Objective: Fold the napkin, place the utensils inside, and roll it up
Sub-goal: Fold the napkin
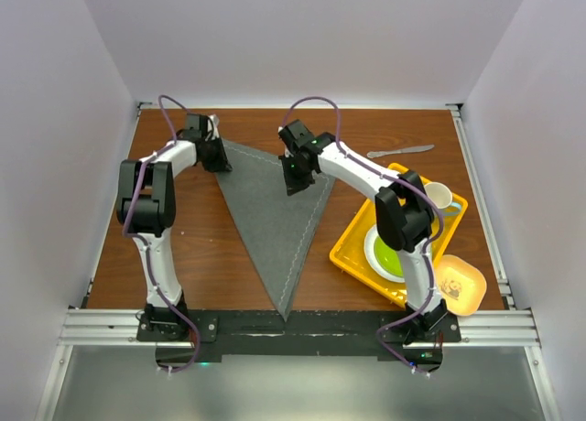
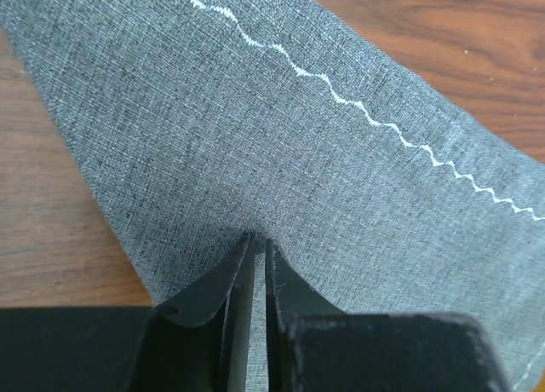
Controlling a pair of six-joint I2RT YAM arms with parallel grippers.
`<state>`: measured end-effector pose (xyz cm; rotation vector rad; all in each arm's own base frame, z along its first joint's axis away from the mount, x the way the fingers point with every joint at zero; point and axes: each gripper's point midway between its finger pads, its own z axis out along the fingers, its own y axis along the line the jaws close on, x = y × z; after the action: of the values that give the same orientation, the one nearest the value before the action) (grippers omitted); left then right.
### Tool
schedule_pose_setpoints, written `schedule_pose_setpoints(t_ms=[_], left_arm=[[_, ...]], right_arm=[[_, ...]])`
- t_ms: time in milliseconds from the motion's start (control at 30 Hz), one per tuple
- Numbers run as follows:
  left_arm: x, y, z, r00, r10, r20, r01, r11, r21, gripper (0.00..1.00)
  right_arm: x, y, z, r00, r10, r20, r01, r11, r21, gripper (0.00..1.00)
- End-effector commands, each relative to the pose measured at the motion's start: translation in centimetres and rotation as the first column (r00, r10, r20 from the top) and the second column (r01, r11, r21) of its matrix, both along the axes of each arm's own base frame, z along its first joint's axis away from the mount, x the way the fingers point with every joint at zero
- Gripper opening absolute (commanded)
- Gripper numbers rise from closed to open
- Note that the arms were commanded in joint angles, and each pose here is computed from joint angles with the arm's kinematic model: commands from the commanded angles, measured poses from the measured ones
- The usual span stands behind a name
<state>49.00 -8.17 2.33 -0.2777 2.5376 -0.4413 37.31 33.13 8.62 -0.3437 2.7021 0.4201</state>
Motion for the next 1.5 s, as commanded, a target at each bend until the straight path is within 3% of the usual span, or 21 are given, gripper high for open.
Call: schedule_pose_setpoints(t_ms=[0,300,667,833,967,1133,1467], left_arm=[[-2.1,2.2,-2.3,0.998,-0.002,-0.067,0.009,0.994,0.11,0.15],[-7.0,5.4,-2.7,0.991,0.048,-0.127,-0.027,0.986,0.162,0.14],[-11.0,4.5,-1.3,0.984,0.097,-0.148,-0.084,0.992,0.095,0.14],[-12.4,4.5,-0.4,0.984,0.124,-0.128,-0.113,0.99,0.087,0.14],[-11.1,8.2,0.4,0.981,0.179,-0.07,-0.166,0.973,0.159,0.15],[-9.3,11.9,-0.4,0.966,0.244,-0.086,-0.225,0.956,0.19,0.15],[-6.3,13.9,1.8,0.963,0.266,-0.049,-0.253,0.95,0.182,0.17]], right_arm=[[-0.6,0.1,-1.5,1.0,-0.009,-0.019,0.008,0.999,-0.037,0.0],[0.6,0.5,-4.1,1.0,-0.008,-0.013,0.007,0.998,-0.069,0.0],[3.1,-1.3,-6.4,0.999,-0.018,0.035,0.023,0.986,-0.164,0.0],[5.8,-0.9,-5.6,0.991,0.059,0.12,-0.037,0.982,-0.184,0.0],[6.9,0.7,-4.8,0.985,0.101,0.141,-0.082,0.988,-0.132,0.0],[7.1,2.5,-4.4,0.98,0.14,0.144,-0.133,0.989,-0.061,0.0],[9.7,5.7,-0.3,0.967,0.12,0.224,-0.133,0.99,0.045,0.03]])
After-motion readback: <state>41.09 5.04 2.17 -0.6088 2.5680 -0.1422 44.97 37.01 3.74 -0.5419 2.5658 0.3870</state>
